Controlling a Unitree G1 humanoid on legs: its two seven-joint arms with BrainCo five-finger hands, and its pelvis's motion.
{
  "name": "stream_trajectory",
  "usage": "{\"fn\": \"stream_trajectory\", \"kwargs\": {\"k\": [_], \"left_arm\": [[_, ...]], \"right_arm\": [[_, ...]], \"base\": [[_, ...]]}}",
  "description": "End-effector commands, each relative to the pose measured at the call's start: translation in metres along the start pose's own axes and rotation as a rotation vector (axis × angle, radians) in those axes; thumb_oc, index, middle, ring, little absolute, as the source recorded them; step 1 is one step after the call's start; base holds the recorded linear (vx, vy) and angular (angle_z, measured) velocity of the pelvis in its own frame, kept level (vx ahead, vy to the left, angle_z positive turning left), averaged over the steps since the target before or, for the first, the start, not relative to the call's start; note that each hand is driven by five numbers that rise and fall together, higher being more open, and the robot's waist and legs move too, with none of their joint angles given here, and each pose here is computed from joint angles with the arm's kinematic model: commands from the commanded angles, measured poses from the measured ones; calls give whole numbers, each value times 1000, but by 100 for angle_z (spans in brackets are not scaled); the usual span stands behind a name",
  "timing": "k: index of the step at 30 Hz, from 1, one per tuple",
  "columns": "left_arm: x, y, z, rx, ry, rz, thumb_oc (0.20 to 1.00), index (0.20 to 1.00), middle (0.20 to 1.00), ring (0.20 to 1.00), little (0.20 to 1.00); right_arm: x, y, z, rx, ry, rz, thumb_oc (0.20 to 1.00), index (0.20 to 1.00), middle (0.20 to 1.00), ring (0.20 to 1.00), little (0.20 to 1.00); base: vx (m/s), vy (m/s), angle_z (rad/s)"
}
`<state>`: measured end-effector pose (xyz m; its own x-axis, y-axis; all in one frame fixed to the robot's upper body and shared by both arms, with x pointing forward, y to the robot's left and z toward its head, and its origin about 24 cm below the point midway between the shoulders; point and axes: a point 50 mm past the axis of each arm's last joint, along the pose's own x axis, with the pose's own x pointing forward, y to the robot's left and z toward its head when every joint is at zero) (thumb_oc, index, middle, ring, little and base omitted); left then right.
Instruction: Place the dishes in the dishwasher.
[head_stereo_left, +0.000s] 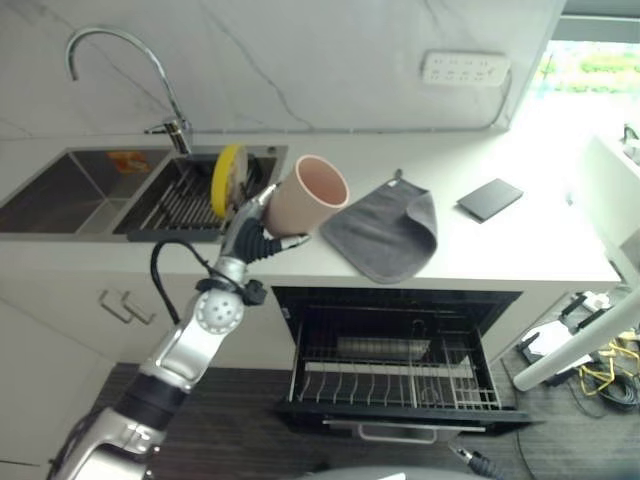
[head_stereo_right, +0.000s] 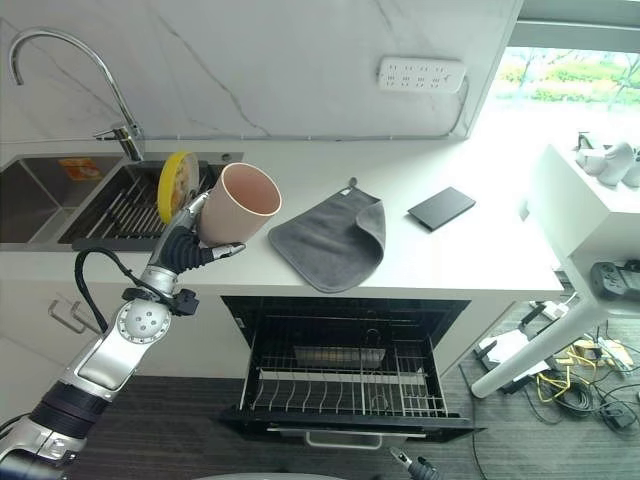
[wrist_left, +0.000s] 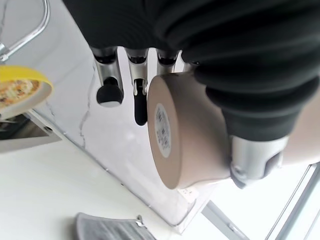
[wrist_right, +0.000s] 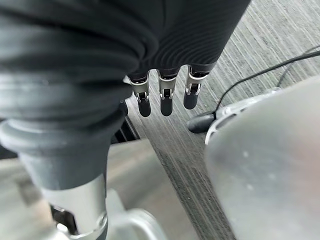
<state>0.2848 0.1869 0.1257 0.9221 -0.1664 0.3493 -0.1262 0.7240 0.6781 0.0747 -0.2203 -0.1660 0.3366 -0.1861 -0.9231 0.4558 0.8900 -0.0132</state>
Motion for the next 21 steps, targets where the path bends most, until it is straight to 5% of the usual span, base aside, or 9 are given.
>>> {"fn": "stream_trajectory", "kwargs": {"k": [1, 8, 12, 14, 21], "left_arm": [[18, 20, 32, -47, -163, 109, 200, 200, 200, 200, 200], [14, 17, 18, -212, -96, 142, 200, 200, 200, 200, 200], [13, 17, 13, -347, -85, 212, 200, 200, 200, 200, 200], [12, 18, 9, -529, -55, 272, 200, 200, 200, 200, 200], [9, 6, -2, -726, 20, 283, 200, 200, 200, 200, 200]], "right_arm": [[2, -7, 17, 132, -53, -74, 1000, 1000, 1000, 1000, 1000], [-2, -35, 25, 285, -108, -204, 1000, 1000, 1000, 1000, 1000], [-11, -64, 48, 512, -314, -282, 1000, 1000, 1000, 1000, 1000], [-35, -61, 116, 606, -687, -194, 1000, 1000, 1000, 1000, 1000], [-89, -26, 195, 434, -1052, 77, 1000, 1000, 1000, 1000, 1000]], "base": [[0, -33, -4], [-7, -32, -7], [10, -48, -25], [-24, -70, -40], [-14, -8, -14]]}}
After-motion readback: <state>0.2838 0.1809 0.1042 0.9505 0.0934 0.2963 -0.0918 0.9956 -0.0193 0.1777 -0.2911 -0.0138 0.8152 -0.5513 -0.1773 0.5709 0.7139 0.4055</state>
